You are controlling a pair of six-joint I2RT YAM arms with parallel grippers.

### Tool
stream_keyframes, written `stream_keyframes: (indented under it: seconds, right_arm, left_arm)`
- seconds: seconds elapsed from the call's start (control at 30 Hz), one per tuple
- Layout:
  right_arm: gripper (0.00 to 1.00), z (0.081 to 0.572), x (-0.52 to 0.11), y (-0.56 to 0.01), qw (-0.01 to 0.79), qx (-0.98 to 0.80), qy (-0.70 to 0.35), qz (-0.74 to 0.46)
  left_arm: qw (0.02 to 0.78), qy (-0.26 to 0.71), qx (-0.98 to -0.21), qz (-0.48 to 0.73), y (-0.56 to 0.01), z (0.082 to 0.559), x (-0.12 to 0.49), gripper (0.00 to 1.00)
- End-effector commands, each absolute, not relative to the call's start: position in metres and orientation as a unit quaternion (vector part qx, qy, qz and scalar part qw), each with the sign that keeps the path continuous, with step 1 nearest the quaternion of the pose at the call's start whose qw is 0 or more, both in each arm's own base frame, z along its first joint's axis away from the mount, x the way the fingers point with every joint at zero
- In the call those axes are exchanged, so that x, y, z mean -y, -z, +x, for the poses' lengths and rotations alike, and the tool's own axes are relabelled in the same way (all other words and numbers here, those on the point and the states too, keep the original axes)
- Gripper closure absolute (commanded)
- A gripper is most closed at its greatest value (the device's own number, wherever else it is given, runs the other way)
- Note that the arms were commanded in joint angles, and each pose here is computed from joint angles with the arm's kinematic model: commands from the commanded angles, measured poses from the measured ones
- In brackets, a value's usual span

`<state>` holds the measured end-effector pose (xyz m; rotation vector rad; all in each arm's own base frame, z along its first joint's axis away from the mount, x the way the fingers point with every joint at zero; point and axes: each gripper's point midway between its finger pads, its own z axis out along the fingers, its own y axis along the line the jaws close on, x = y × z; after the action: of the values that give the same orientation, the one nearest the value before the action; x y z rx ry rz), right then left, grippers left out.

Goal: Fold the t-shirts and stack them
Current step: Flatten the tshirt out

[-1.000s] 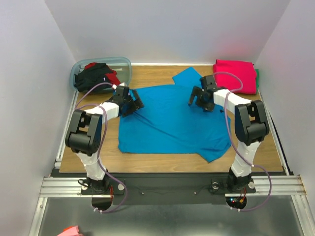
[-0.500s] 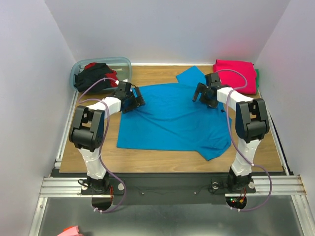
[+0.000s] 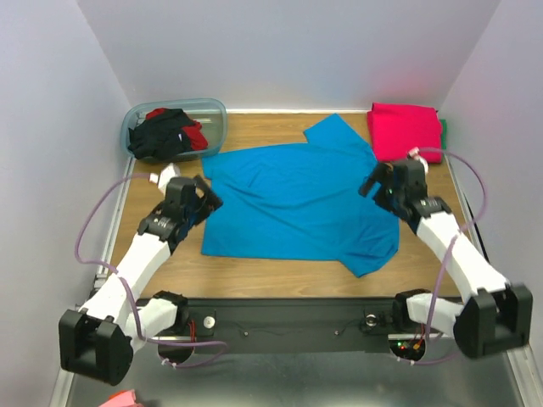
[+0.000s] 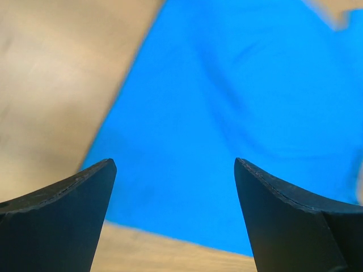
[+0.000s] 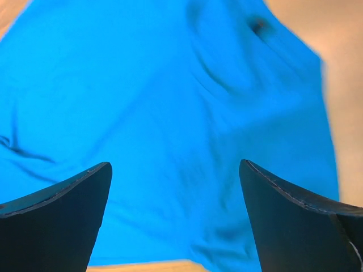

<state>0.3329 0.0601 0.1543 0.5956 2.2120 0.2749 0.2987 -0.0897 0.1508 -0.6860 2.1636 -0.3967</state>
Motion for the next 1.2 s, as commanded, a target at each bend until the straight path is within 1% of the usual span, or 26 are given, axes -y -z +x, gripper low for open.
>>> stream_keyframes:
  seconds: [0.0, 0.03, 0.07, 0.1, 0.17, 0.23, 0.27, 0.3, 0.37, 0.43, 0.47, 0.5, 0.53, 0.57, 0.6, 0.63, 0.73, 0.77, 0.8, 0.83, 0.87, 0.93, 0.97, 1.07, 1.1, 1.17]
  right_arm:
    - [0.00, 0.299, -0.037, -0.140, 0.410, -0.841, -0.098, 0.338]
    - [0.00, 0.290, -0.037, -0.135, 0.409, -0.842, -0.102, 0.338]
    - [0.00, 0.285, -0.038, -0.149, 0.428, -0.830, -0.118, 0.337]
    - [0.00, 0.281, -0.037, -0.152, 0.432, -0.826, -0.123, 0.339]
    - [0.00, 0.271, -0.033, -0.157, 0.445, -0.814, -0.126, 0.352]
    - [0.00, 0.267, -0.025, -0.159, 0.453, -0.807, -0.112, 0.361]
    - [0.00, 0.264, -0.022, -0.157, 0.452, -0.807, -0.103, 0.365]
    - [0.00, 0.262, -0.019, -0.158, 0.453, -0.806, -0.098, 0.368]
    - [0.00, 0.258, -0.014, -0.155, 0.447, -0.807, -0.081, 0.376]
    - [0.00, 0.258, -0.012, -0.151, 0.440, -0.807, -0.073, 0.386]
    - [0.00, 0.256, -0.012, -0.148, 0.435, -0.810, -0.070, 0.387]
    - [0.00, 0.256, -0.013, -0.145, 0.426, -0.815, -0.069, 0.387]
    - [0.00, 0.255, -0.013, -0.143, 0.422, -0.817, -0.067, 0.387]
    - [0.00, 0.253, -0.013, -0.139, 0.413, -0.822, -0.063, 0.387]
    - [0.00, 0.250, -0.013, -0.136, 0.407, -0.825, -0.058, 0.389]
    - [0.00, 0.248, -0.010, -0.134, 0.403, -0.824, -0.049, 0.395]
    - [0.00, 0.233, -0.004, -0.127, 0.378, -0.822, -0.032, 0.424]
    - [0.00, 0.226, -0.005, -0.123, 0.367, -0.826, -0.031, 0.426]
    - [0.00, 0.222, -0.007, -0.121, 0.359, -0.827, -0.037, 0.432]
    - [0.00, 0.218, -0.015, -0.117, 0.343, -0.833, -0.052, 0.431]
    - [0.00, 0.208, -0.016, -0.108, 0.322, -0.840, -0.049, 0.435]
    - [0.03, 0.199, -0.021, -0.099, 0.296, -0.839, -0.054, 0.453]
    - [0.07, 0.190, -0.020, -0.092, 0.278, -0.837, -0.046, 0.469]
    - [0.10, 0.179, -0.011, -0.090, 0.273, -0.832, -0.018, 0.482]
    - [0.13, 0.178, -0.008, -0.092, 0.277, -0.828, -0.014, 0.488]
    - [0.16, 0.174, -0.009, -0.088, 0.269, -0.828, -0.013, 0.491]
  left_arm:
    - [0.309, 0.075, -0.879, -0.356, -0.076, 0.240, 0.061, 0.02]
    - [0.293, 0.065, -0.876, -0.377, -0.061, 0.229, 0.056, 0.02]
    - [0.285, 0.062, -0.876, -0.385, -0.055, 0.224, 0.055, 0.03]
    - [0.279, 0.066, -0.877, -0.385, -0.050, 0.221, 0.057, 0.04]
    - [0.264, 0.079, -0.877, -0.392, -0.038, 0.217, 0.063, 0.10]
    - [0.257, 0.083, -0.879, -0.393, -0.030, 0.214, 0.065, 0.14]
    - [0.250, 0.082, -0.880, -0.396, -0.026, 0.213, 0.066, 0.16]
    - [0.247, 0.082, -0.880, -0.397, -0.024, 0.212, 0.066, 0.20]
    - [0.239, 0.089, -0.883, -0.394, -0.016, 0.212, 0.070, 0.23]
    - [0.236, 0.085, -0.883, -0.397, -0.015, 0.212, 0.070, 0.32]
    - [0.235, 0.078, -0.884, -0.397, -0.013, 0.213, 0.068, 0.34]
    - [0.239, 0.073, -0.883, -0.397, -0.015, 0.215, 0.067, 0.43]
    - [0.238, 0.072, -0.884, -0.396, -0.014, 0.216, 0.067, 0.50]
    - [0.236, 0.071, -0.885, -0.394, -0.013, 0.216, 0.067, 0.72]
    - [0.236, 0.073, -0.886, -0.391, -0.013, 0.216, 0.068, 0.95]
    - [0.235, 0.085, -0.888, -0.385, -0.014, 0.218, 0.073, 1.00]
    - [0.243, 0.094, -0.889, -0.377, -0.019, 0.215, 0.073, 1.00]
    - [0.257, 0.102, -0.881, -0.385, -0.028, 0.216, 0.071, 1.00]
    - [0.262, 0.099, -0.876, -0.393, -0.032, 0.214, 0.068, 1.00]
    - [0.263, 0.076, -0.873, -0.404, -0.032, 0.207, 0.058, 1.00]
    - [0.282, 0.082, -0.862, -0.412, -0.042, 0.208, 0.055, 1.00]
    - [0.283, 0.097, -0.852, -0.430, -0.045, 0.204, 0.056, 1.00]
    - [0.291, 0.111, -0.841, -0.443, -0.050, 0.205, 0.057, 1.00]
    - [0.303, 0.123, -0.833, -0.446, -0.056, 0.204, 0.057, 1.00]
    - [0.302, 0.128, -0.832, -0.447, -0.056, 0.204, 0.058, 1.00]
    - [0.307, 0.134, -0.830, -0.447, -0.058, 0.203, 0.058, 1.00]
